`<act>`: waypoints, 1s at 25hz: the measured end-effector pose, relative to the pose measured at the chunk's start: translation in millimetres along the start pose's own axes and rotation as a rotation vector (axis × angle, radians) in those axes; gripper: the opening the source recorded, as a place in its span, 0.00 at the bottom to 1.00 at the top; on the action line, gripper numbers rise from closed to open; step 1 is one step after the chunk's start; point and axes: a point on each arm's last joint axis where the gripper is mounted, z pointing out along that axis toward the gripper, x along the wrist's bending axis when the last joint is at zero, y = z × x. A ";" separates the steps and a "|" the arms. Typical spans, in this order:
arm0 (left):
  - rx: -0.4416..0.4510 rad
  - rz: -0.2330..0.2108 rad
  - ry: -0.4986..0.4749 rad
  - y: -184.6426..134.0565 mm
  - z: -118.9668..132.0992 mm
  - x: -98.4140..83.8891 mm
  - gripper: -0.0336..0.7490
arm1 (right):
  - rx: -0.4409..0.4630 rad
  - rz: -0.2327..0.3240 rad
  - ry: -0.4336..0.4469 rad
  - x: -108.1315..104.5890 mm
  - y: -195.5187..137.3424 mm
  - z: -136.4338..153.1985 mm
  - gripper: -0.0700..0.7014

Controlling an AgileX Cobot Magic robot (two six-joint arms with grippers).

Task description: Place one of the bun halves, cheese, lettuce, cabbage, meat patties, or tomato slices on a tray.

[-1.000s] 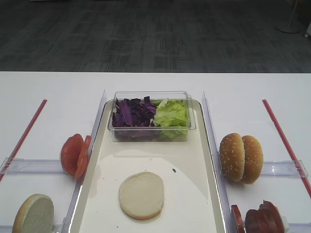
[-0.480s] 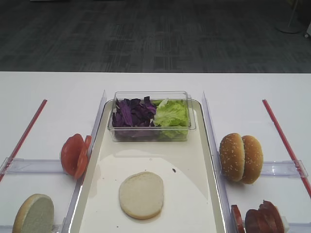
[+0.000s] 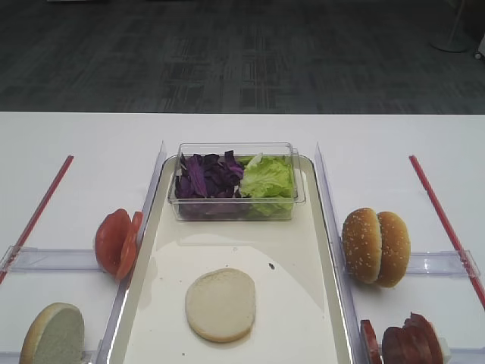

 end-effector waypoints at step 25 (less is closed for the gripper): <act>-0.119 -0.011 0.016 -10.9 -15.2 -1.0 0.58 | 0.000 0.000 0.000 0.0 0.0 0.0 0.69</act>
